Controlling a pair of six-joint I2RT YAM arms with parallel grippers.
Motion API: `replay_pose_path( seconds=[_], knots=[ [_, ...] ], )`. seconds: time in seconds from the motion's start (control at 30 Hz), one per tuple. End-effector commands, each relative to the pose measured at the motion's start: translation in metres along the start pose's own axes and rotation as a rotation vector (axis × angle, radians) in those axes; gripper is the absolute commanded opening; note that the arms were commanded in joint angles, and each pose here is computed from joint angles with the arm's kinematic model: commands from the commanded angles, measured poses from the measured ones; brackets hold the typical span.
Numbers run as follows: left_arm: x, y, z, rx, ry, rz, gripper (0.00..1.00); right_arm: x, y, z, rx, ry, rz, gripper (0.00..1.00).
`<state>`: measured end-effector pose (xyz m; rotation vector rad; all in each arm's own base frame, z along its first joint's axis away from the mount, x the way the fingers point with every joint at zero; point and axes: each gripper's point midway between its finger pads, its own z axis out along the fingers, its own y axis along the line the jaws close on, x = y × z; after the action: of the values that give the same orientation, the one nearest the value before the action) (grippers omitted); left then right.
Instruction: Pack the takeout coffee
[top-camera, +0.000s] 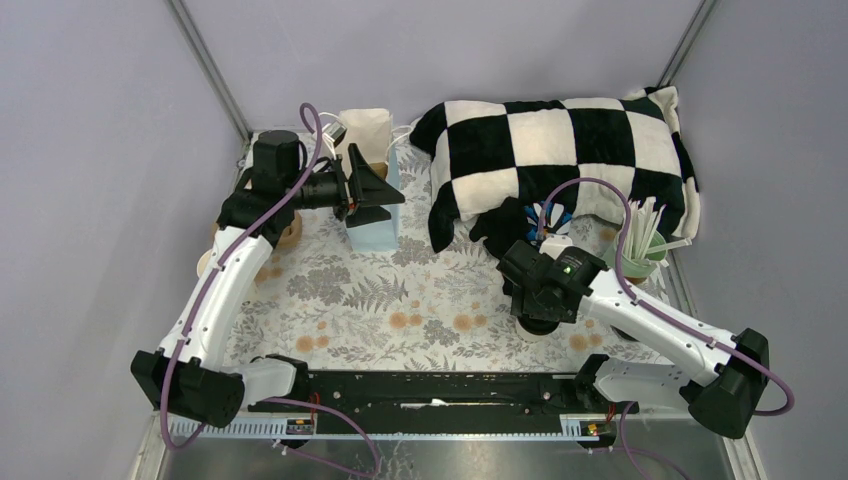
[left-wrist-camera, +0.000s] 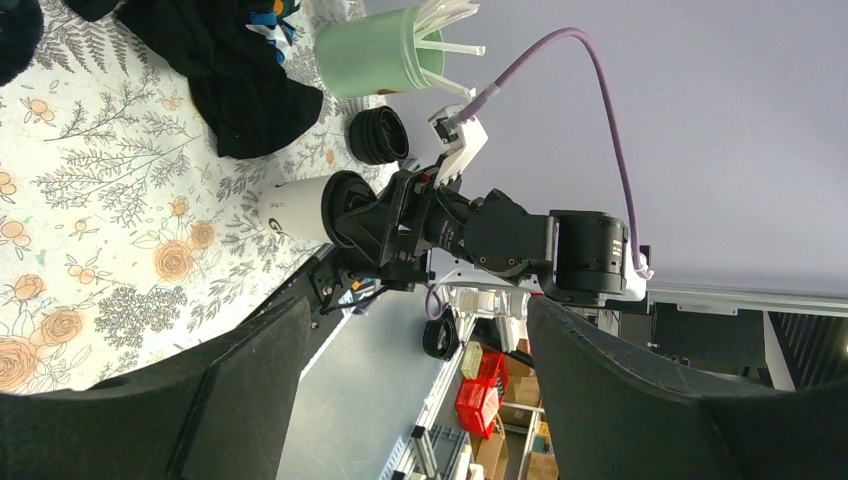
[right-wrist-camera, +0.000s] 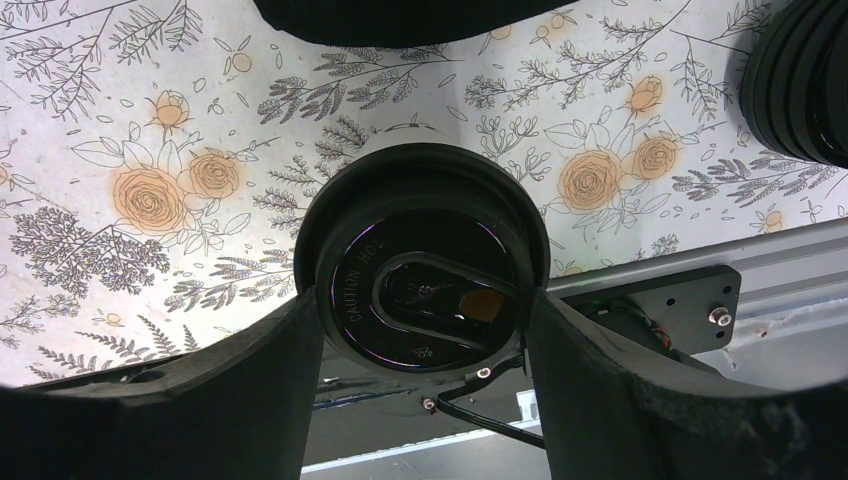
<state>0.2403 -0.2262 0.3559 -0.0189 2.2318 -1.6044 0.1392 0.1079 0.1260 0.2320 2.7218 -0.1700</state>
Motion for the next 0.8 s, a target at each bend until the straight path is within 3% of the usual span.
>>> replay_pose_path(
  seconds=[0.0,0.4,0.53,0.67,0.77],
  knots=[
    [-0.006,-0.022,-0.004,0.043,-0.019,0.085,0.83,0.008,-0.011,0.008,0.059,0.012,-0.011,0.75],
    [0.009,-0.03,0.005,-0.005,0.011,0.152,0.89,-0.021,0.003,-0.043,-0.044,-0.016,-0.034,0.96],
    [0.023,-0.037,0.017,-0.027,0.03,0.184,0.9,-0.026,-0.005,-0.061,-0.058,-0.037,-0.007,0.97],
    [0.053,-0.04,0.043,-0.06,0.087,0.209,0.89,-0.028,-0.021,-0.065,-0.093,-0.097,0.087,0.86],
    [0.08,-0.036,0.067,-0.093,0.152,0.218,0.85,-0.027,-0.035,-0.054,-0.084,-0.067,0.146,0.77]
  ],
)
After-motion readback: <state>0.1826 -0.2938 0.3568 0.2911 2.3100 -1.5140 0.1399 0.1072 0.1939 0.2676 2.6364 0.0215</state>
